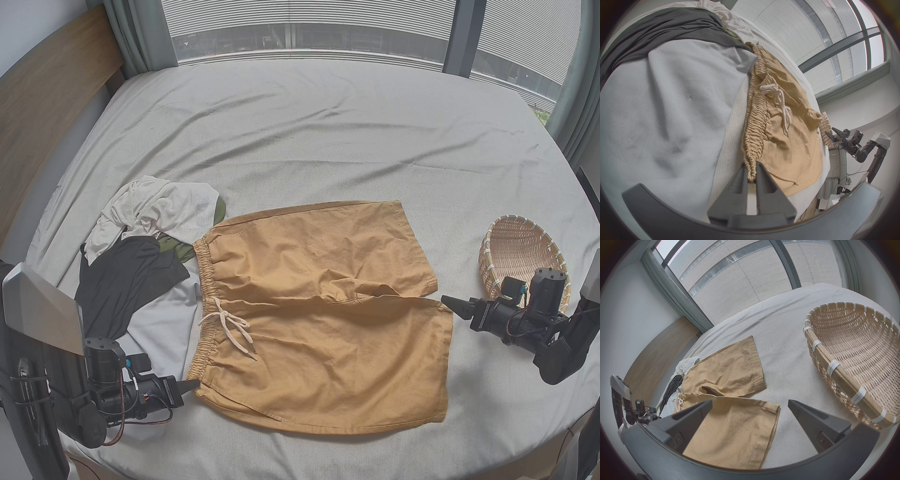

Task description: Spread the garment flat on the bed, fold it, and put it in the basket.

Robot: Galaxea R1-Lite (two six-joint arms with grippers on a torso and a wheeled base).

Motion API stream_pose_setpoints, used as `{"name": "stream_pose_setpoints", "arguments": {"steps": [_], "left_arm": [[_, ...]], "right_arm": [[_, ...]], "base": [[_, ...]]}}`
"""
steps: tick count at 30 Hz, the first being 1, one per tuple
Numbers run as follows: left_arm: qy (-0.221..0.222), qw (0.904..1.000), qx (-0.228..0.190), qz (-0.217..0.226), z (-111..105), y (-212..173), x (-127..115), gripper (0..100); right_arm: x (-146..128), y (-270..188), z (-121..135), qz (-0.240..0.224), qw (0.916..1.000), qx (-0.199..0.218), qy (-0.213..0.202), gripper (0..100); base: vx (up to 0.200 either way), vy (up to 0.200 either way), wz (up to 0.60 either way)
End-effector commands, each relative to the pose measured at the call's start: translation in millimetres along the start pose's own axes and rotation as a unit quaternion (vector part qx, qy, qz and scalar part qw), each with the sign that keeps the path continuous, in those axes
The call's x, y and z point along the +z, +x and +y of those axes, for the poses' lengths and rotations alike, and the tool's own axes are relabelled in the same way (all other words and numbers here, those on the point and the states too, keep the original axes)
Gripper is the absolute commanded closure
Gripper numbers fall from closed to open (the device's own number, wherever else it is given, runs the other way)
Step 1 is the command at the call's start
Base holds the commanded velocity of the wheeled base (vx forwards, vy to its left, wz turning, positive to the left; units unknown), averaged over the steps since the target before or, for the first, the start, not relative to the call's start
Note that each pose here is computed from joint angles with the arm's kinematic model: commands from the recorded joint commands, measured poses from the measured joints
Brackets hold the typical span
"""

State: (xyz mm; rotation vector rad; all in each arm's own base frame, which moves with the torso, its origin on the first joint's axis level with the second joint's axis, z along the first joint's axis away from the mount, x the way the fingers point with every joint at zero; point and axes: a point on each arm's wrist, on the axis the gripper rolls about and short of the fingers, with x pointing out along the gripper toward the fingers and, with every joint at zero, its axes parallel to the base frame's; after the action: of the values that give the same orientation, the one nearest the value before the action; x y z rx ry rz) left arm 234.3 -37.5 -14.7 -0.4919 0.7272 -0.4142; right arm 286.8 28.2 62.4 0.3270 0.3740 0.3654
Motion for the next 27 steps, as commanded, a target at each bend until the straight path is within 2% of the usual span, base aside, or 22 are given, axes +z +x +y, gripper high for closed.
{"name": "stream_pose_setpoints", "arguments": {"steps": [1, 6, 8, 11, 19, 20, 27], "left_arm": [[-0.001, 1.0, 0.001, -0.001, -0.1, -1.7, -0.1, 100], [0.003, 1.0, -0.003, -0.004, -2.8, -3.1, 1.4, 100], [0.005, 0.9999, -0.006, -0.008, -4.8, -4.1, 2.8, 100], [0.008, 0.9999, -0.008, -0.011, -6.5, -5.4, 4.0, 100], [0.01, 0.9998, -0.01, -0.014, -7.8, -6.2, 5.1, 100], [0.01, 0.9998, -0.01, -0.014, -7.8, -6.2, 5.1, 100], [0.011, 0.9998, -0.011, -0.014, -7.9, -6.0, 5.4, 100]], "right_arm": [[-21.6, -10.7, 6.0, 0.048, 0.9988, 0.0, 0.007, 0], [-43.1, -21.8, 10.4, 0.104, 0.9945, -0.002, -0.006, 0], [-56.2, -29.6, 14.7, 0.139, 0.9903, 0.001, -0.008, 0], [-66.6, -36.5, 18.7, 0.164, 0.9864, 0.004, -0.01, 0], [-101.7, -54.8, 21.2, 0.258, 0.9656, 0.007, -0.031, 0], [-101.7, -54.8, 21.2, 0.258, 0.9656, 0.007, -0.032, 0], [-116.5, -58.7, 25.0, 0.314, 0.9488, 0.011, -0.032, 0]], "base": [[0.0, 0.0, 0.0], [0.0, 0.0, 0.0], [0.0, 0.0, 0.0], [0.0, 0.0, 0.0], [0.0, 0.0, 0.0], [0.0, 0.0, 0.0], [0.0, 0.0, 0.0]]}}
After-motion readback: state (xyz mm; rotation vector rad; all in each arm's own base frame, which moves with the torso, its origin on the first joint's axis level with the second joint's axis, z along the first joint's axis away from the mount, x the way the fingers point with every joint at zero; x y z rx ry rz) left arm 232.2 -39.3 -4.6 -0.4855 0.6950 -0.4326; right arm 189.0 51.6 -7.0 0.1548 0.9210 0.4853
